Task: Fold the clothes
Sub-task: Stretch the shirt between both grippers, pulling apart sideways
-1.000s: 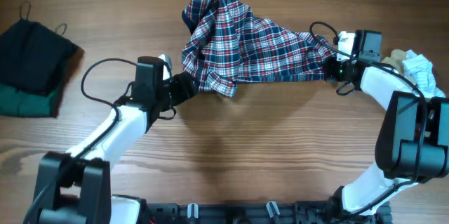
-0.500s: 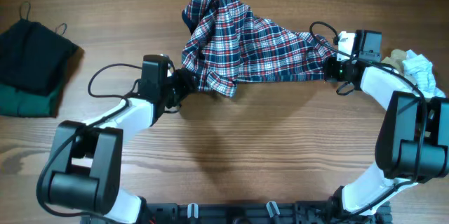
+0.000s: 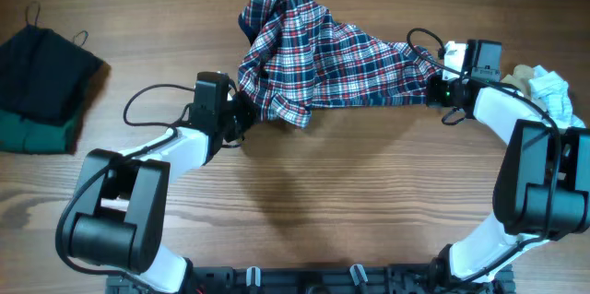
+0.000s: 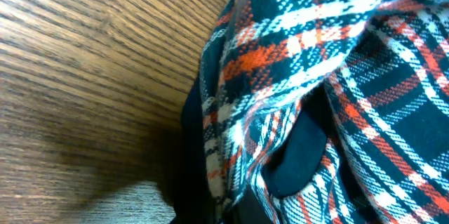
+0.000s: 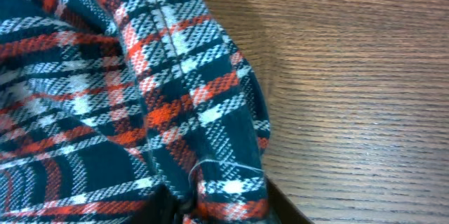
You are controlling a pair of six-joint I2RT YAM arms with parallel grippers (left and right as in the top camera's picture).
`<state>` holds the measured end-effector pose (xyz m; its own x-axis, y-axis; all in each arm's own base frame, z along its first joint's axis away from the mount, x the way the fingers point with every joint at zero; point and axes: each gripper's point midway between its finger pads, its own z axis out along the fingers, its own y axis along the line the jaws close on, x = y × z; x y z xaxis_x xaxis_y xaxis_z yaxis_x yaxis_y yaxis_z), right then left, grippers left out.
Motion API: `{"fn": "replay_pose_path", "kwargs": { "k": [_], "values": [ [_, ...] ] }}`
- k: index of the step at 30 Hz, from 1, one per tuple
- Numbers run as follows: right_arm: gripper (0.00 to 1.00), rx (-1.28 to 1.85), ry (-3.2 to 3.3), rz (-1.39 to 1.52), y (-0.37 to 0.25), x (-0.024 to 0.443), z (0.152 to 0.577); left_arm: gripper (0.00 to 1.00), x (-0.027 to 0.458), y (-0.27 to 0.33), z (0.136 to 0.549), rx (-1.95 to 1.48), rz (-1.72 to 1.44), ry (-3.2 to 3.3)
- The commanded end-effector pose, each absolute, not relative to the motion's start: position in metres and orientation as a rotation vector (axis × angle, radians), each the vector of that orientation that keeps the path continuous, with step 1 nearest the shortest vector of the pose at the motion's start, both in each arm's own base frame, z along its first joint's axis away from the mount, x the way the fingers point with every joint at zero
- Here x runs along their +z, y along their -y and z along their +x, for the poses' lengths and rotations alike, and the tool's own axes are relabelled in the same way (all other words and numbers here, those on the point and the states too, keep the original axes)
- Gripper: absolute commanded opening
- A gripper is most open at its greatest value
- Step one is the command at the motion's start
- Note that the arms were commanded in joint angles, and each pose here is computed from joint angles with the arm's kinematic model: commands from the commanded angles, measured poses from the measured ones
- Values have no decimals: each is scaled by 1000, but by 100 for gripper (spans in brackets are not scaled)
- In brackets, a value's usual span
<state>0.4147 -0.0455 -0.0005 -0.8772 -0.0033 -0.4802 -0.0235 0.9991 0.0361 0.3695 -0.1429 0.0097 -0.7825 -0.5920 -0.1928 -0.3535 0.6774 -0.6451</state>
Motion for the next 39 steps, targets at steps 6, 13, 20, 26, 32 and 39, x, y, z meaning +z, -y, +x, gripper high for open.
{"fn": "replay_pose_path", "kwargs": {
  "k": [6, 13, 20, 26, 32, 39],
  "values": [
    [4, 175, -2583, -24, 30, 35, 417, 4, 54, 138, 391, -945, -625, -2372],
    [4, 136, -2344, -3, 29, 153, 408, 4, 138, 107, 395, -764, -358, -2263],
    [4, 129, -2255, 12, 27, 193, 398, 4, 204, 84, 400, -548, -229, -2098],
    [4, 86, -2269, 34, 34, 190, 396, 4, 198, 51, 400, -316, -280, -2122],
    [4, -52, -2306, 102, 54, 183, 390, 4, 180, 27, 406, -165, -265, -2157],
    [4, -166, -2349, 155, 70, 176, 380, 25, 135, 18, 413, -89, -235, -2269]
  ]
}}
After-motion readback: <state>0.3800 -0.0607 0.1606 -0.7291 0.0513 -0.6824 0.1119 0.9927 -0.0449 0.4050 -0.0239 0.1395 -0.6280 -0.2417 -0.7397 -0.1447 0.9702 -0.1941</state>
